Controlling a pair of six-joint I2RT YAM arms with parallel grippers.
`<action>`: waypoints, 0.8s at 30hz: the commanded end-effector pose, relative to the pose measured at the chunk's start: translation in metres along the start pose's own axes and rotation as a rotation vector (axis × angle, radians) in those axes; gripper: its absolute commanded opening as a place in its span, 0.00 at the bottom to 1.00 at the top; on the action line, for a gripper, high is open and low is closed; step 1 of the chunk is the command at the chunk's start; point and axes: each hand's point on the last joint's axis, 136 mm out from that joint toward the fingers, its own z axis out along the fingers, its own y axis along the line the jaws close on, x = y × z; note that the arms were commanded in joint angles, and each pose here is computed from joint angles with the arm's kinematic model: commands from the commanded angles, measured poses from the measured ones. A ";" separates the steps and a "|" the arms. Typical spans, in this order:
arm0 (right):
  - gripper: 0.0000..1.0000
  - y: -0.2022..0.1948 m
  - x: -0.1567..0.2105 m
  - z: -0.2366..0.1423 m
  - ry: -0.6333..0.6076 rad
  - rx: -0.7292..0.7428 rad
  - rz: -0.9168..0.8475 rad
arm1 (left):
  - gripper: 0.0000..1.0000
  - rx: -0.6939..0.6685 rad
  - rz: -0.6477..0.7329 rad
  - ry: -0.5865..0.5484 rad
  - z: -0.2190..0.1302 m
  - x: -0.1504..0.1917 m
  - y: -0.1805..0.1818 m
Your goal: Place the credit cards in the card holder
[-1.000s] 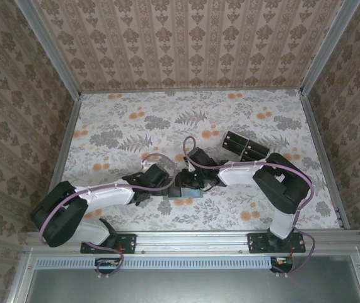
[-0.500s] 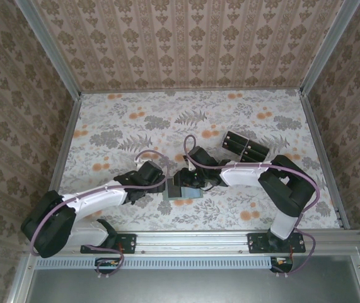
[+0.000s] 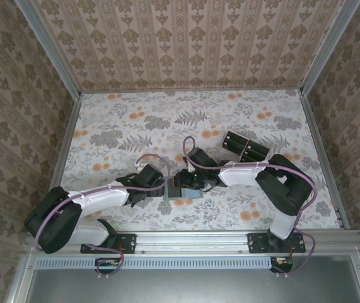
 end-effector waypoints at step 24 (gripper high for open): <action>0.41 0.036 -0.015 -0.025 -0.056 -0.033 -0.070 | 1.00 -0.010 0.016 -0.003 -0.003 -0.005 0.004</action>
